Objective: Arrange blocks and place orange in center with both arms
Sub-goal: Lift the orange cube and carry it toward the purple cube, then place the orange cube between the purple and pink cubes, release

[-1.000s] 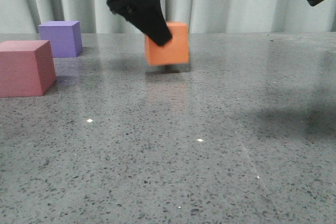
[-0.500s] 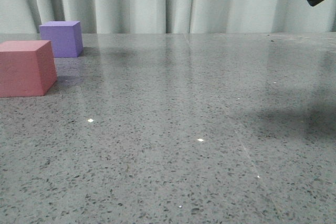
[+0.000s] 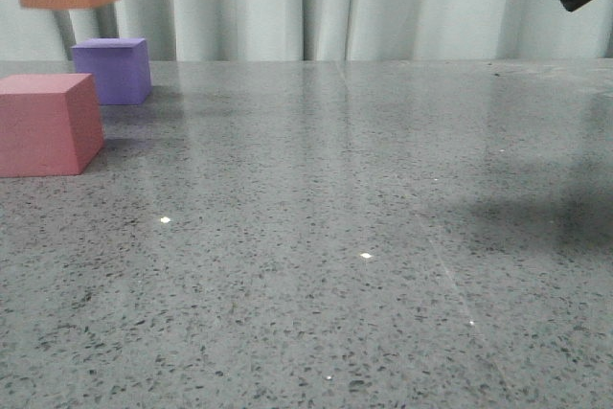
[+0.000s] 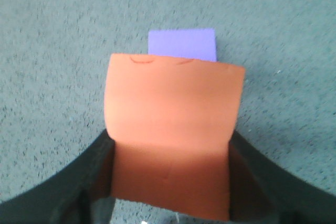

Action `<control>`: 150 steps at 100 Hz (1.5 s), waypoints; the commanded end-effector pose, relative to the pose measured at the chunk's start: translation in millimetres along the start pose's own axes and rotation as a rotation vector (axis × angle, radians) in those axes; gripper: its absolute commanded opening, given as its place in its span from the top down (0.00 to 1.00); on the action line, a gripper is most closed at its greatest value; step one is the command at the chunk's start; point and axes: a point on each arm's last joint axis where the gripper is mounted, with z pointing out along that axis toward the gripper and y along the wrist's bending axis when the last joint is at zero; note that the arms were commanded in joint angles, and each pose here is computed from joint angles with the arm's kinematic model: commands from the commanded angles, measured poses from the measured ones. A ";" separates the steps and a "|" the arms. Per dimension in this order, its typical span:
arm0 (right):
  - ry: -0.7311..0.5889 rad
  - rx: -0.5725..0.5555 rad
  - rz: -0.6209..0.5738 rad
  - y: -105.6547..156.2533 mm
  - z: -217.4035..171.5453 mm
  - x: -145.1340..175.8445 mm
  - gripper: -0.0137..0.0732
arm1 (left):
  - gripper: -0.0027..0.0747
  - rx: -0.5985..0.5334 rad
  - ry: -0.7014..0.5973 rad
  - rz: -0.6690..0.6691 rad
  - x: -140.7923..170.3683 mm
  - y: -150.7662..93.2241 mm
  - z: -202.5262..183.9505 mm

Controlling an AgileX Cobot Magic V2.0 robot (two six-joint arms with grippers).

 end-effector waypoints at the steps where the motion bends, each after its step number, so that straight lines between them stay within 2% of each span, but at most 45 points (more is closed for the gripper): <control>1: -0.091 -0.043 -0.007 3.8 -14.5 -8.5 0.15 | 0.94 0.024 -0.097 -0.039 -7.9 7.2 -19.8; 47: -0.094 -0.044 -0.008 3.9 -14.5 -8.8 0.15 | 0.95 0.072 -0.041 -0.080 12.8 -0.4 4.8; 86: -0.097 -0.045 -0.008 4.1 -14.5 -9.1 0.15 | 0.95 0.022 0.032 -0.115 20.0 -7.1 41.9; 107: -0.102 -0.048 -0.008 4.3 -14.6 -9.6 0.15 | 0.95 -0.005 0.031 -0.144 16.9 2.6 44.8; 150: -0.110 -0.052 -0.008 4.7 -14.7 -10.3 0.15 | 0.95 0.008 0.052 -0.133 18.7 1.4 44.7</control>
